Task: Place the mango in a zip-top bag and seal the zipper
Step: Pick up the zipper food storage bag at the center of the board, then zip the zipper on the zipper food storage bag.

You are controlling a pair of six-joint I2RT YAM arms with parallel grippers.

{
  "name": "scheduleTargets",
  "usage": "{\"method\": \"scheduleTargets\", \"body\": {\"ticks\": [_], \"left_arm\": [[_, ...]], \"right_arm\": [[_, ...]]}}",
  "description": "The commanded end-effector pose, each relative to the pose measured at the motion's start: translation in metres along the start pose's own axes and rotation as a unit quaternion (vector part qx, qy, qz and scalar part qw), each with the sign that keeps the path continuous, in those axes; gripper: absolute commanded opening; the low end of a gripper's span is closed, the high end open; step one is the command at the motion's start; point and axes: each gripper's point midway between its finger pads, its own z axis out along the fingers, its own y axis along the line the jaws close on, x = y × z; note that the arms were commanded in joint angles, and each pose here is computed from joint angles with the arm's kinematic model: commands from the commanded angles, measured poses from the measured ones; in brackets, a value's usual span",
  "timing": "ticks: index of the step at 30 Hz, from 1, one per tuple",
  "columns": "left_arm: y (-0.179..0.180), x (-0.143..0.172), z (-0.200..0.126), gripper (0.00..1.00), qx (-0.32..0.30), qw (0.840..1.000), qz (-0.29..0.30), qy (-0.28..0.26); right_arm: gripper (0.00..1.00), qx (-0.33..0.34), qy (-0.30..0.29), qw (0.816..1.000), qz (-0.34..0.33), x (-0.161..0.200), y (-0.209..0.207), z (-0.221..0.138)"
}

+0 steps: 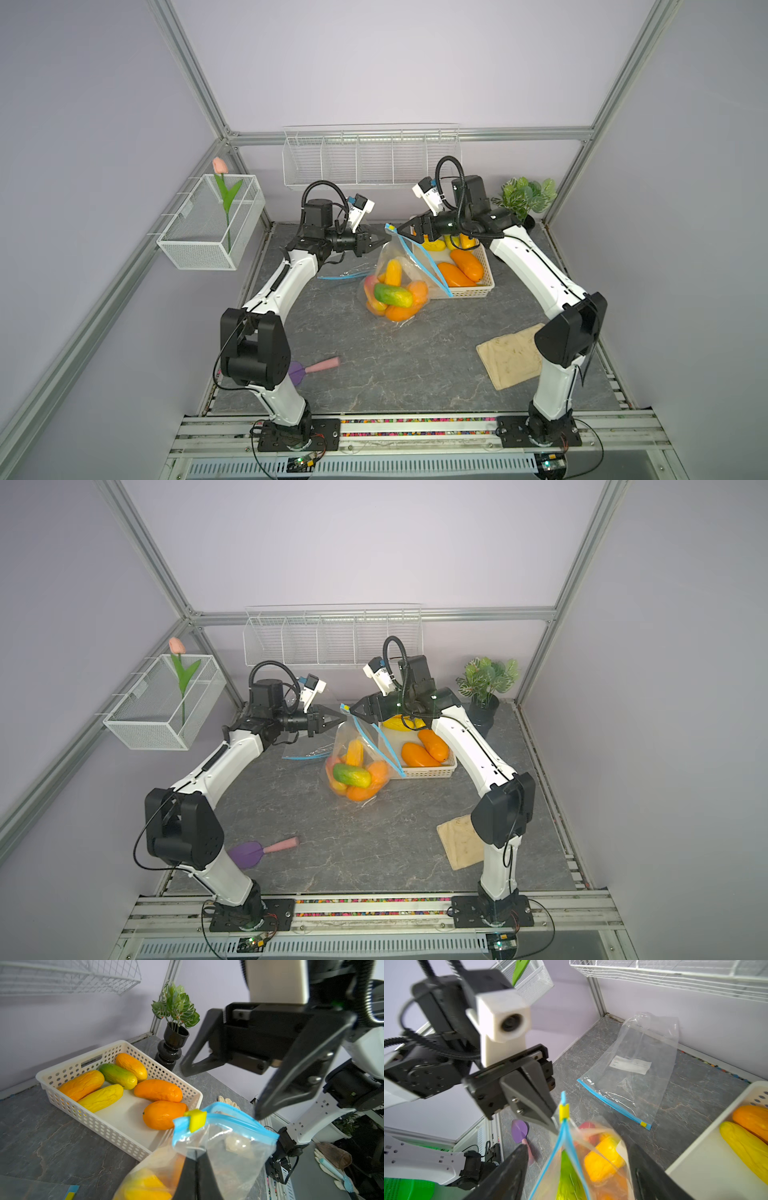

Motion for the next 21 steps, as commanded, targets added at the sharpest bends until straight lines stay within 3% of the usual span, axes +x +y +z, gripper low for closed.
{"method": "scheduleTargets", "body": {"ticks": [1, 8, 21], "left_arm": [[-0.015, -0.007, -0.005, 0.00, -0.006, 0.999, 0.042, -0.004], [-0.019, -0.006, -0.009, 0.00, -0.020, 0.999, 0.048, 0.007], [-0.030, -0.007, -0.010, 0.00, -0.032, 0.997, 0.064, 0.010]], "right_arm": [[0.72, -0.060, 0.029, 0.998, -0.013, 0.009, 0.026, 0.008], [0.57, -0.097, 0.004, 0.995, -0.021, 0.002, 0.043, 0.010], [0.36, -0.070, -0.020, 0.997, -0.041, -0.008, 0.046, 0.009]]}}
